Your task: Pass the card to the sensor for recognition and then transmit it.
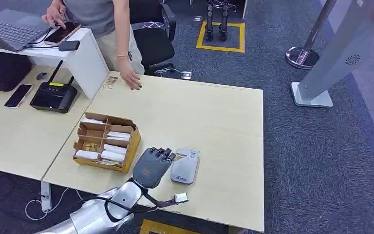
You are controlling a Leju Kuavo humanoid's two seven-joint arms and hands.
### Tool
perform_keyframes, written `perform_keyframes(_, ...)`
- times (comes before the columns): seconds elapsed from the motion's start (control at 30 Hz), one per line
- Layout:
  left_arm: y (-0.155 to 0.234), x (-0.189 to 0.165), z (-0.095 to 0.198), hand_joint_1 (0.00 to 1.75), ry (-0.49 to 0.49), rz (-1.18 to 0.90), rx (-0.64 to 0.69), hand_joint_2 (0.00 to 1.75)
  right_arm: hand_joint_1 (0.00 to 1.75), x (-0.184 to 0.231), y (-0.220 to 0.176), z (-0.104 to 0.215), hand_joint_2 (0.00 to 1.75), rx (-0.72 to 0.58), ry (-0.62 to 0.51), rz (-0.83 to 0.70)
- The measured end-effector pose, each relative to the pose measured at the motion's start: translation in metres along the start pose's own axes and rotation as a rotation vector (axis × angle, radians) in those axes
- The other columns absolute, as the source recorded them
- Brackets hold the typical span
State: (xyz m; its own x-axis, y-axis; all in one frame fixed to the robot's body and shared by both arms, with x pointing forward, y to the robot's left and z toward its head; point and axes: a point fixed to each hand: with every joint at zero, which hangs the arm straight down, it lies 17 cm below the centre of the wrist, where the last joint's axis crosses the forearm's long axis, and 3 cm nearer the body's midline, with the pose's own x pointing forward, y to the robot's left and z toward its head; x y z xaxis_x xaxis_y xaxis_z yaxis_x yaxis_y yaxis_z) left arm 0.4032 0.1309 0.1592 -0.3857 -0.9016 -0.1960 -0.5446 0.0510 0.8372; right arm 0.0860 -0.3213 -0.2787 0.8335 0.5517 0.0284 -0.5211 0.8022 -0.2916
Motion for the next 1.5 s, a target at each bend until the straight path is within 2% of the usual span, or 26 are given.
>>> perform_keyframes(0.33, -0.011, 0.008, 0.0, 1.75, -0.03, -0.023, -0.018, 1.75, 0.0, 0.003, -0.001, 0.0, 0.0, -0.001, -0.002, 0.003)
perform_keyframes(0.83, -0.041, 0.007, 0.016, 1.75, -0.059, -0.083, -0.092, 1.75, 0.0, 0.006, -0.003, 0.0, 0.0, -0.005, -0.007, 0.005)
perform_keyframes(1.5, -0.043, 0.022, 0.016, 1.75, -0.108, -0.076, -0.093, 1.75, 0.0, 0.007, -0.003, 0.0, 0.0, -0.005, -0.01, 0.001)
